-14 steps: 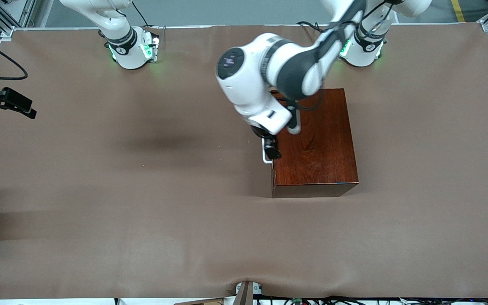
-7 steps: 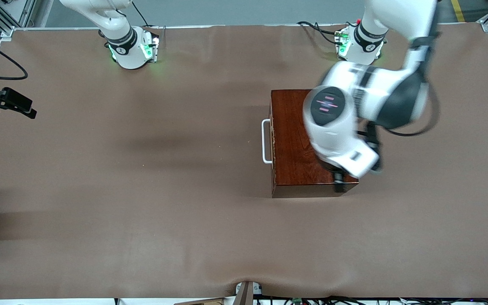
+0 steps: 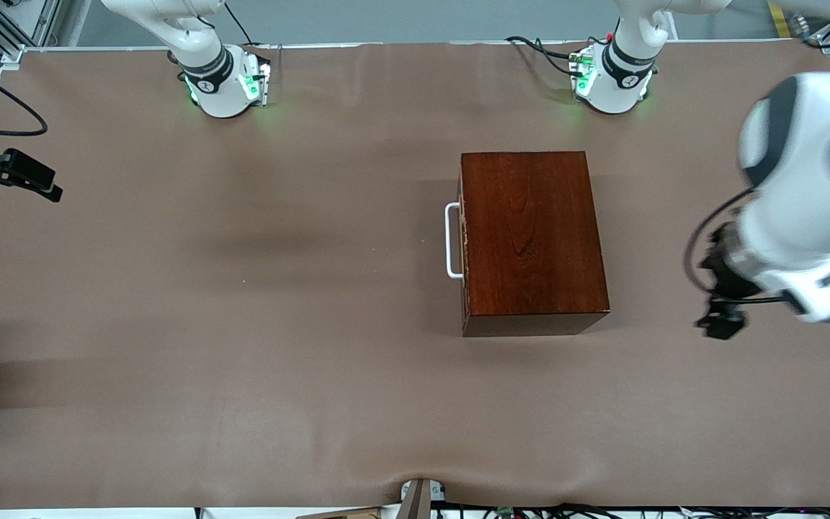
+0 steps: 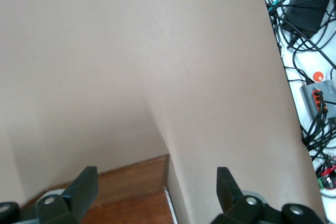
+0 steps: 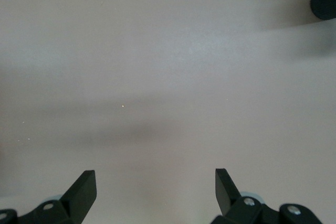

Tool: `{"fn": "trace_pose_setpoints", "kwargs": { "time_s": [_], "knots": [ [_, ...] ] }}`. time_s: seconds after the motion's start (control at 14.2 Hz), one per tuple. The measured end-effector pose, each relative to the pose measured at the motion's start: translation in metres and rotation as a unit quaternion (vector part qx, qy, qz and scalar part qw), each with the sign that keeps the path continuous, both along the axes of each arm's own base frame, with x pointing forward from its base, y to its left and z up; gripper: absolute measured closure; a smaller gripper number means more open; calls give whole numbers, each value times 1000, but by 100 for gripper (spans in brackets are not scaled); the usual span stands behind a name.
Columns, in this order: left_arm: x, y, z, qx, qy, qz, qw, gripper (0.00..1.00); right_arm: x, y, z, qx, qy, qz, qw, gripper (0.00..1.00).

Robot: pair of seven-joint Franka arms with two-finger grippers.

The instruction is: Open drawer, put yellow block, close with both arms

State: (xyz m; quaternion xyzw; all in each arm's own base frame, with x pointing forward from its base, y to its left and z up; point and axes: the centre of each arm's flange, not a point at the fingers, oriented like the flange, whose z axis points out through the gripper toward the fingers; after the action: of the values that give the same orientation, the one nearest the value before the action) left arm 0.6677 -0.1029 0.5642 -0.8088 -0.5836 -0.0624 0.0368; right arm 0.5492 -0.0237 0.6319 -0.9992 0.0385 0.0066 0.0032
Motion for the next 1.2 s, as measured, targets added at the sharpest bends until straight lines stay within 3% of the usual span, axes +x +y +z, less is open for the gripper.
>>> {"fn": "trace_pose_setpoints", "kwargs": {
  "time_s": [0.28,0.49,0.78,1.2],
  "knots": [
    [-22,62,17,-30,24,-100,994,0,0,0,0,0,0,0,1000,0],
    [-51,75,32,-38,36,-212,976,0,0,0,0,0,0,0,1000,0],
    [-84,65,48,-29,45,-350,935,0,0,0,0,0,0,0,1000,0],
    [-111,64,58,-24,73,-496,865,0,0,1,0,0,1,1,1000,0]
  ]
}}
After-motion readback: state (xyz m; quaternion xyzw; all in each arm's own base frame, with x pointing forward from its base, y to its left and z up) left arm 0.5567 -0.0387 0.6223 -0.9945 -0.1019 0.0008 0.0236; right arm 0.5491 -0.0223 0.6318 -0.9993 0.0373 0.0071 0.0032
